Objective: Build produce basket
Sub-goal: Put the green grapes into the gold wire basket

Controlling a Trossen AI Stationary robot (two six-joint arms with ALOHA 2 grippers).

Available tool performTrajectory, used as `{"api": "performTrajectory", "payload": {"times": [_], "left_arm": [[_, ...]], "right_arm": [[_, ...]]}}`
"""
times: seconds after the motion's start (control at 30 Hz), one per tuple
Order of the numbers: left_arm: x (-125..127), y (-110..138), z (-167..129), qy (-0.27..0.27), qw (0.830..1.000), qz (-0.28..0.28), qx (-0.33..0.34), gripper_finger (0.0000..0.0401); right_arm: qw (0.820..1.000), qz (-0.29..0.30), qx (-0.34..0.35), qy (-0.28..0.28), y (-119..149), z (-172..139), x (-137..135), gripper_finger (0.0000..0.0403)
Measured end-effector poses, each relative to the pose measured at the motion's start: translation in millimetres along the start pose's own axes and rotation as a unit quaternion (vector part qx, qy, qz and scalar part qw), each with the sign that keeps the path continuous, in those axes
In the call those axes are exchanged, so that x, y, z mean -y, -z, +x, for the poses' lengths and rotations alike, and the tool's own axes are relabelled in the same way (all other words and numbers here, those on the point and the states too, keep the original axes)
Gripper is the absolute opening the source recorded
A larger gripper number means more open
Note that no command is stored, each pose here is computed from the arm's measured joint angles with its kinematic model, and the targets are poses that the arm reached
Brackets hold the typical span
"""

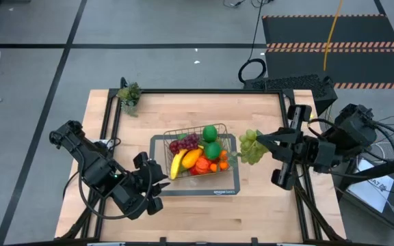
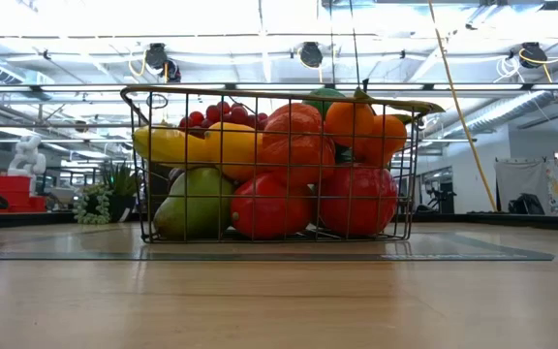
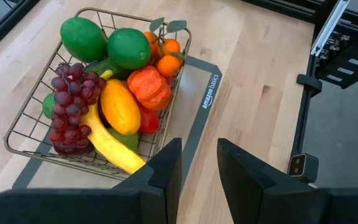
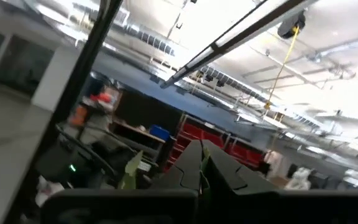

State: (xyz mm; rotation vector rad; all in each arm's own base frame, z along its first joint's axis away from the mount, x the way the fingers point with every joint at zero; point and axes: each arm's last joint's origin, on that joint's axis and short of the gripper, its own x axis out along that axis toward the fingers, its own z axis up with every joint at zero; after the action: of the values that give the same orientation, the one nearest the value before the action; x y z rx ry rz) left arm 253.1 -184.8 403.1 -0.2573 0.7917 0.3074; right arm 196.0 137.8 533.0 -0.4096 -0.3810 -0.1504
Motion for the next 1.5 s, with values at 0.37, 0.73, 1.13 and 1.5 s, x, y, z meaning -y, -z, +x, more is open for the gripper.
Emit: {"api": "performTrajectory", "payload": {"times": [0.37, 0.73, 1.13, 1.5], "left_arm": [[2, 2, -2, 0.004, 1.0, -0.008, 0.0, 0.0102], [3, 3, -2, 0.006, 1.0, -0.03, 0.0, 0.0102], [6, 3, -3, 0.016, 0.999, -0.039, 0.005, 0.0102], [6, 4, -4, 0.018, 0.999, -0.042, 0.005, 0.0102]], "right_arm": [[0.979, 0.2, -0.004, 0.038, -1, 3, -6, 0.0], [0.92, 0.382, -0.014, 0.085, 1, 3, -3, 0.0], [0.859, 0.497, -0.013, 0.123, 3, 3, -1, 0.0], [0.85, 0.506, -0.024, 0.147, 19, 7, -6, 0.0]]}}
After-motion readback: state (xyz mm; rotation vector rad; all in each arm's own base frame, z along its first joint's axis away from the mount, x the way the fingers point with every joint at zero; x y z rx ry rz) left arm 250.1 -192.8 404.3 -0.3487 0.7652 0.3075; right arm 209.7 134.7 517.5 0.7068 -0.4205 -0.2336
